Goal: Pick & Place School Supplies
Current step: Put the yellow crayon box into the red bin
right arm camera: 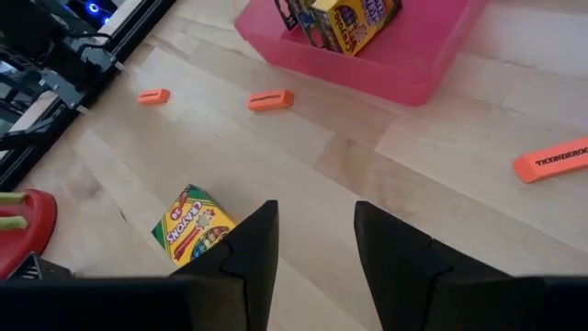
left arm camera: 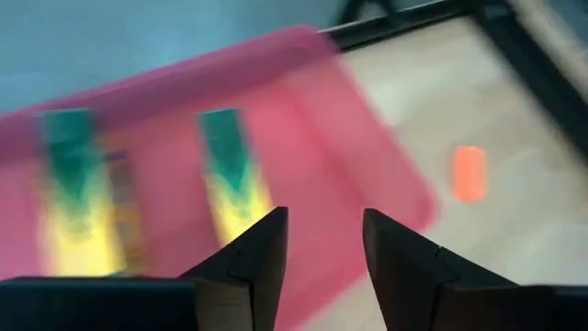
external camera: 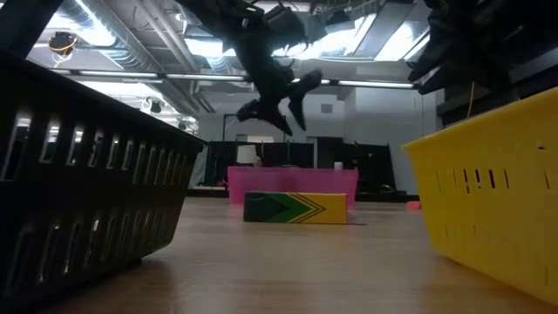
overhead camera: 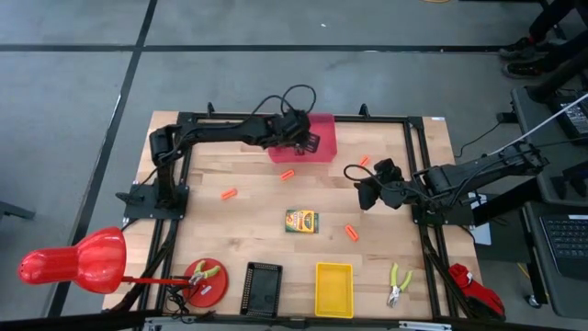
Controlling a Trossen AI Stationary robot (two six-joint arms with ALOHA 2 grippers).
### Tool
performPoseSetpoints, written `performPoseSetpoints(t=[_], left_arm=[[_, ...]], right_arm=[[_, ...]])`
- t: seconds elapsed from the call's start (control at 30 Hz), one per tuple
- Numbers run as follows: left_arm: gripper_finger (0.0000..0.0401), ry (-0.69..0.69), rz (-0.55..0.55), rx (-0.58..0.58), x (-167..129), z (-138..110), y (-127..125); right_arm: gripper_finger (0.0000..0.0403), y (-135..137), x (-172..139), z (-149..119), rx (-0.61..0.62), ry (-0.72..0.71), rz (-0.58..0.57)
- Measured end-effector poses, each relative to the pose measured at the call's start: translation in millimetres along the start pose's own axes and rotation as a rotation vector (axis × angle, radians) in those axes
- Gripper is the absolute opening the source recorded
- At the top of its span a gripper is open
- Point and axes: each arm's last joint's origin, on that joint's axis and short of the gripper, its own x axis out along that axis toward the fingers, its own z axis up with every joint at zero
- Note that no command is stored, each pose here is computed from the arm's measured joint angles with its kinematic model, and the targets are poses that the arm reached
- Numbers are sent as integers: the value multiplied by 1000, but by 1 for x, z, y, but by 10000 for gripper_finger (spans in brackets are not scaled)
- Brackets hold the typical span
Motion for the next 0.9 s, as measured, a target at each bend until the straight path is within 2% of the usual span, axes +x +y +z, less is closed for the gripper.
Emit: performPoseSetpoints(t=[0.07, 0.2, 0.47, 0.73, 0.9], left_arm=[[135, -7, -19, -24, 3, 2, 0], [115, -34, 25, -58, 6, 5, 5], [78, -18, -5, -48, 8, 9, 9], [95, 29, -71, -91, 11, 18, 19], [109, 38, -55, -53, 10, 23, 26]], right_arm=[[148, 0, 0, 0, 3, -6, 2], [148, 1, 0, 1, 8, -8, 8], [148, 1, 0, 1, 8, -9, 8], [149, 3, 2, 6, 23, -24, 31], [149, 12, 6, 21, 74, -57, 157]])
